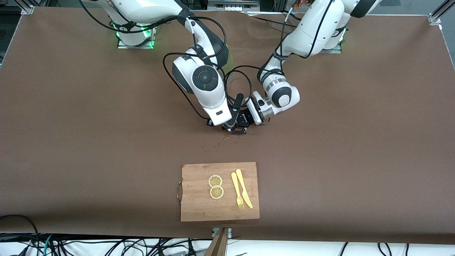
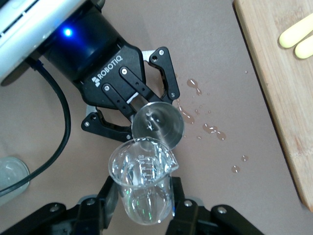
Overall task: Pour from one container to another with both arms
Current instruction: 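Tilt the beaker with the right gripper, pouring into the jigger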
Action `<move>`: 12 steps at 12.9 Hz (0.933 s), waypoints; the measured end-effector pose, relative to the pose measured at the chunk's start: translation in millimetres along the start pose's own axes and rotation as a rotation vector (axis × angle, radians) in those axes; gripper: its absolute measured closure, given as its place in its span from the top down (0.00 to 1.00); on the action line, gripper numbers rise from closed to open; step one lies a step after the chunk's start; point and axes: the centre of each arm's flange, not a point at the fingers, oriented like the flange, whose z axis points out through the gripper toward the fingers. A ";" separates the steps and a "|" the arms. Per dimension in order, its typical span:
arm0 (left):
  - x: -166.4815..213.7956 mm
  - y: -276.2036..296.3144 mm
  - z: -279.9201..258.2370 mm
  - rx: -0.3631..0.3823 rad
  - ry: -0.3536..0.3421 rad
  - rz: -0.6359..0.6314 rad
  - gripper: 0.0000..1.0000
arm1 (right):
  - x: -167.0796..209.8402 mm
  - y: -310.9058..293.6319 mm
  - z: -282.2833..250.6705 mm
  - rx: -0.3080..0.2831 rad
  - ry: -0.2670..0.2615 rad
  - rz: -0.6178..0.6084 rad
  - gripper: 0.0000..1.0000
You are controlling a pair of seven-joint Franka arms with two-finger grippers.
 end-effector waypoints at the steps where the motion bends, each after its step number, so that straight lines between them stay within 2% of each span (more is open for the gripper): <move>1: 0.1 0.0 0.1 0.000 0.000 0.000 0.09 | -0.9 0.5 0.3 -0.006 -0.009 -0.004 0.49; 6: 0.1 -0.1 0.1 0.000 0.000 0.001 0.09 | -2.8 2.0 0.5 -0.018 -0.029 -0.011 0.49; 12: 0.1 0.1 0.2 0.000 -0.002 0.001 0.09 | -0.2 3.2 -6.6 -0.029 -0.017 -0.013 0.49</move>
